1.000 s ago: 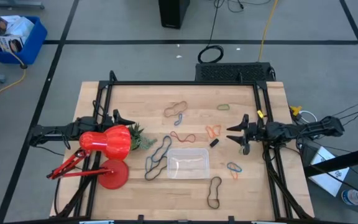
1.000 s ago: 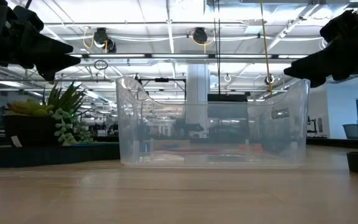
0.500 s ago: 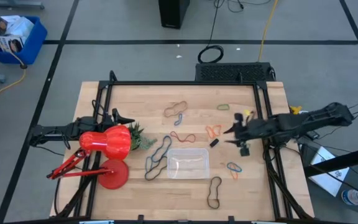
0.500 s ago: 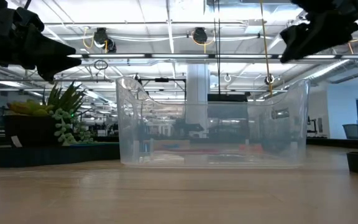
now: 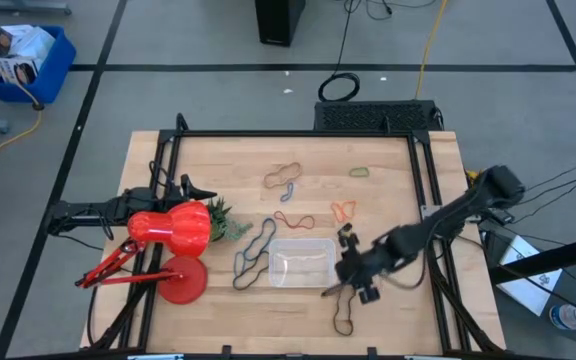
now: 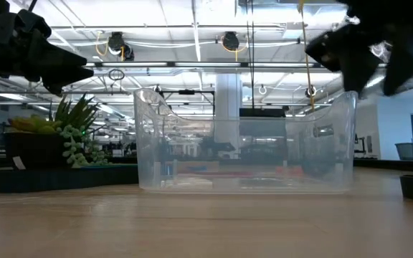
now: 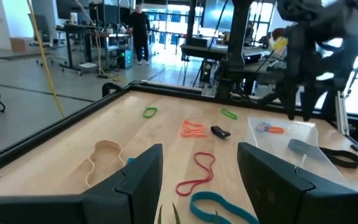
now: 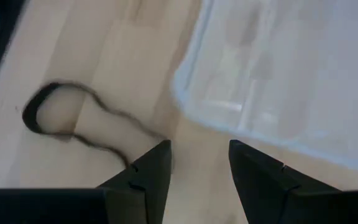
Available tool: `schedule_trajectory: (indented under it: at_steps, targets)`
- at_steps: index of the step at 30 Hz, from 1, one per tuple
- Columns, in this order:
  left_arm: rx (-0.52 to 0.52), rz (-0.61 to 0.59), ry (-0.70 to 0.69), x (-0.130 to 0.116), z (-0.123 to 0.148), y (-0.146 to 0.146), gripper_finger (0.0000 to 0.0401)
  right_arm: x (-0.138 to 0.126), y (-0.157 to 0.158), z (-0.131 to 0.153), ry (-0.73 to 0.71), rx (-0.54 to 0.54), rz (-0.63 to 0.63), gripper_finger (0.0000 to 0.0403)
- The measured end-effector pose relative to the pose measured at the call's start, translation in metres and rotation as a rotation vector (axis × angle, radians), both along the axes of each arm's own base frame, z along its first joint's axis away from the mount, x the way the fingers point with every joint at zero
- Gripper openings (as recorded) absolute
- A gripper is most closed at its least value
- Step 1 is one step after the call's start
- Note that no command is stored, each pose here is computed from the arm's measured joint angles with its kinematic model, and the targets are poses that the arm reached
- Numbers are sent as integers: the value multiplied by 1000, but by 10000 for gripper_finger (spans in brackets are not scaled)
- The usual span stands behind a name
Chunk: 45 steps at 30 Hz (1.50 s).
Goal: Pick and place rubber bands into bin
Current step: Put the bottom right black rubber band into the bin
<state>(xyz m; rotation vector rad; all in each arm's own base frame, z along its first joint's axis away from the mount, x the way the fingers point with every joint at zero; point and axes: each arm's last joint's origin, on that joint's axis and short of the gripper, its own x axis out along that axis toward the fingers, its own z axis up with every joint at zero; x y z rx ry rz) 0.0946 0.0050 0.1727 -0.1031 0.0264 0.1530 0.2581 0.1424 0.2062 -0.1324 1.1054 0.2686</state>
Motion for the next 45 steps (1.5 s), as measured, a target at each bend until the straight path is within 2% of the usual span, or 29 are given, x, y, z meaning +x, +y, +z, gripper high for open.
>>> schedule_trajectory:
  at_steps: [7,17,23,34,40,45]
  targets:
    - [0,-2,1,0,0,0,214,5,20,-36,131,3,-124,155]
    - [0,-3,4,0,0,0,214,8,24,-67,224,-35,-186,155]
    - [-5,-3,3,0,0,0,214,8,24,-67,230,-34,-199,131]
    - [-3,-3,4,0,0,0,214,5,21,-70,253,-45,-220,11]
    - [2,-3,4,0,0,0,214,2,20,-61,242,-13,-248,3]
    - [29,-3,7,0,0,0,214,-6,15,-22,143,82,-281,2]
